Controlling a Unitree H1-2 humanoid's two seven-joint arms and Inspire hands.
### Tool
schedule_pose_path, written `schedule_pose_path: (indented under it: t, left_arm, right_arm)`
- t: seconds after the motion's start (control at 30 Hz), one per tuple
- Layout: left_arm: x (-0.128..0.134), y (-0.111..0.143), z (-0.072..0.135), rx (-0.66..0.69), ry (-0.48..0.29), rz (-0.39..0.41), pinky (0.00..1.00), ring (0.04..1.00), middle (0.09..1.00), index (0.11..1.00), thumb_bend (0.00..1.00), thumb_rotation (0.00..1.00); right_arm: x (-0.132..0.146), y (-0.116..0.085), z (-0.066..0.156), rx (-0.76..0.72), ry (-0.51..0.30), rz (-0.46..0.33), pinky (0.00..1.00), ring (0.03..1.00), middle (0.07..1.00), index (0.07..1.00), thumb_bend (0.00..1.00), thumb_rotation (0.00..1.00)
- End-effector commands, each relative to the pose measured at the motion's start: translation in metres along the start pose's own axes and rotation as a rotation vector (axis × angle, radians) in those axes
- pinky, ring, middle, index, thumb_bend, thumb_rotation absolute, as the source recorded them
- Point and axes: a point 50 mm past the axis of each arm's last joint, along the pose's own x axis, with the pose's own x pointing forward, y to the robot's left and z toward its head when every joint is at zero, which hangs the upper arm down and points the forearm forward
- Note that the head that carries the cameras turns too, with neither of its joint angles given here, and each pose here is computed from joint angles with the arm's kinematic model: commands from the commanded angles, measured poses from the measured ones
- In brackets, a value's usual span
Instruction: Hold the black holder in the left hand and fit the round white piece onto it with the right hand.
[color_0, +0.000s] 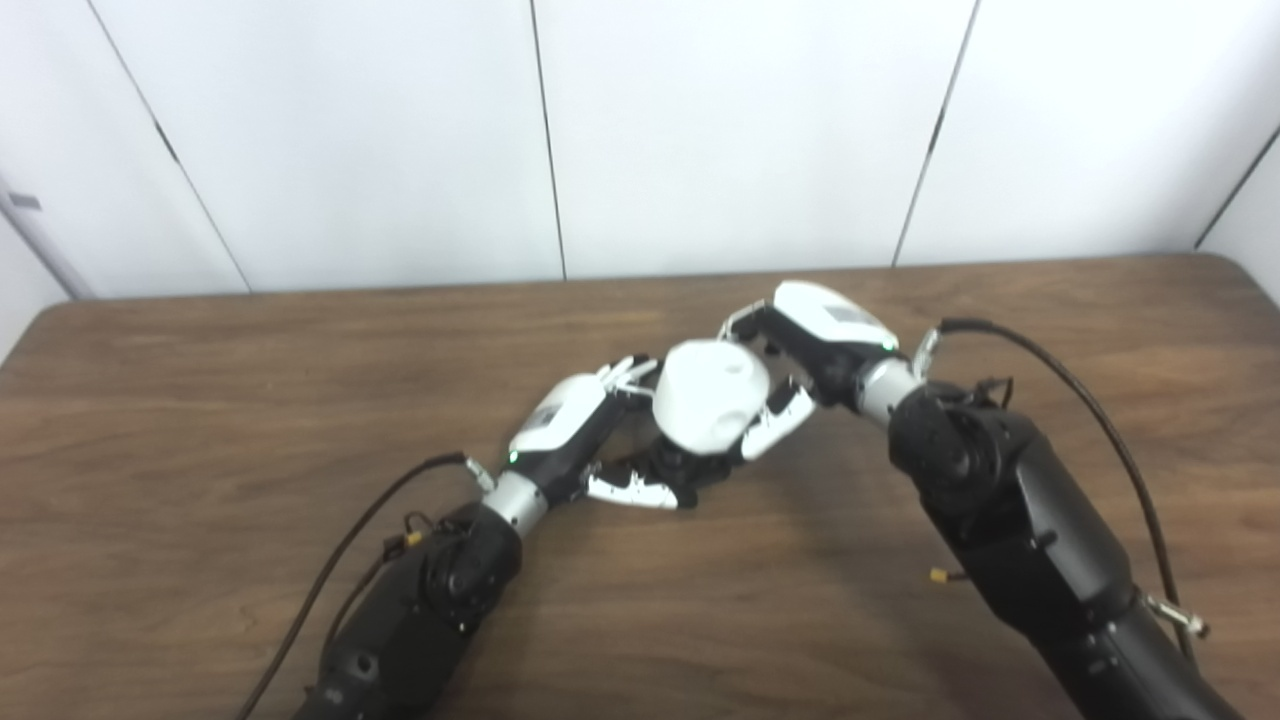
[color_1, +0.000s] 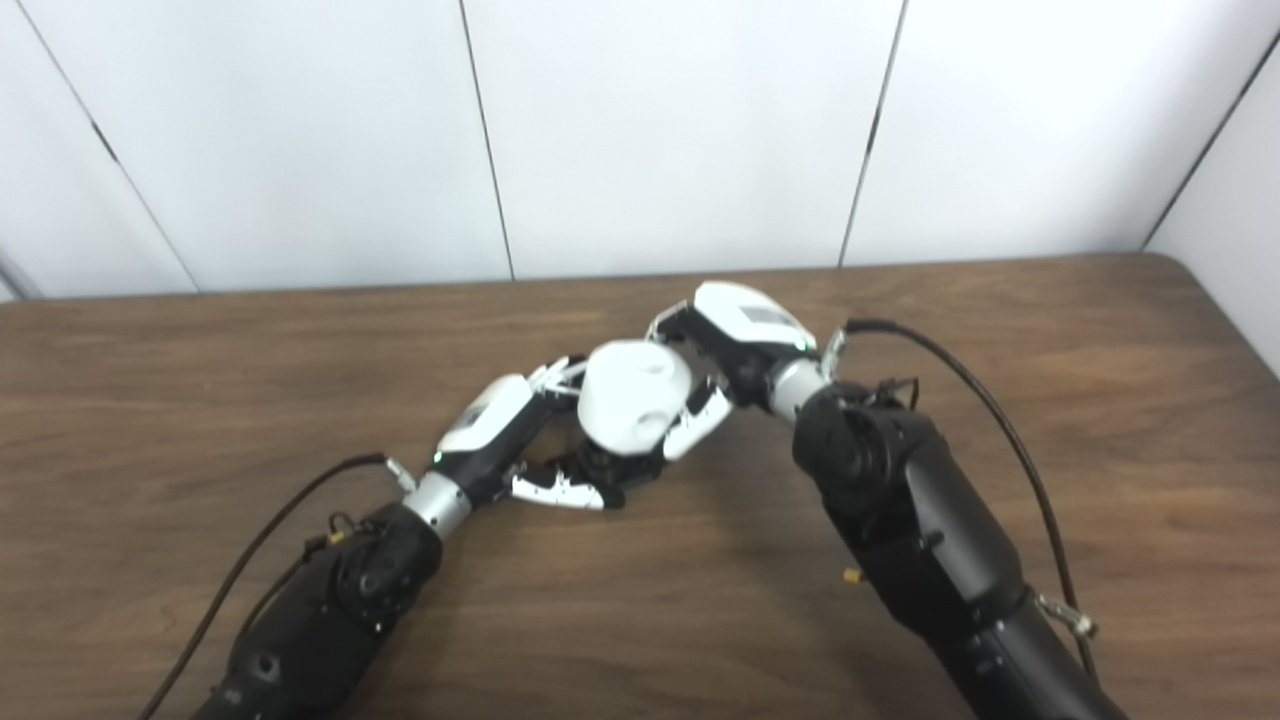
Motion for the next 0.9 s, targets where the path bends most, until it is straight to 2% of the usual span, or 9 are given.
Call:
schedule_pose_path:
  t: [0.0, 0.23, 0.37, 0.63, 0.87]
  left_arm:
    - [-0.016, -0.071, 0.005, -0.071, 0.062, -0.204, 1.0, 1.0, 0.943, 0.481, 0.52, 0.06]
    - [-0.016, -0.071, 0.005, -0.067, 0.065, -0.209, 1.0, 1.0, 0.94, 0.481, 0.52, 0.06]
    - [-0.016, -0.071, 0.005, -0.065, 0.064, -0.21, 1.0, 1.0, 0.937, 0.481, 0.52, 0.06]
    - [-0.016, -0.07, 0.005, -0.06, 0.066, -0.212, 1.0, 1.0, 0.937, 0.481, 0.52, 0.06]
    - [-0.017, -0.069, 0.006, -0.067, 0.066, -0.213, 1.0, 1.0, 0.938, 0.481, 0.52, 0.06]
  right_arm:
    - [0.005, -0.03, 0.017, -0.032, -0.075, -0.118, 0.72, 0.814, 0.755, 0.481, 0.52, 0.14]
    - [0.01, -0.049, 0.024, -0.036, -0.112, -0.162, 0.69, 0.806, 0.745, 0.48, 0.52, 0.13]
    - [0.011, -0.058, 0.029, -0.055, -0.131, -0.16, 0.72, 0.809, 0.75, 0.481, 0.52, 0.13]
    - [0.007, -0.064, 0.038, -0.131, -0.161, -0.099, 0.76, 0.825, 0.758, 0.482, 0.52, 0.13]
    - [0.003, -0.064, 0.039, -0.206, -0.193, -0.057, 0.71, 0.803, 0.75, 0.483, 0.52, 0.13]
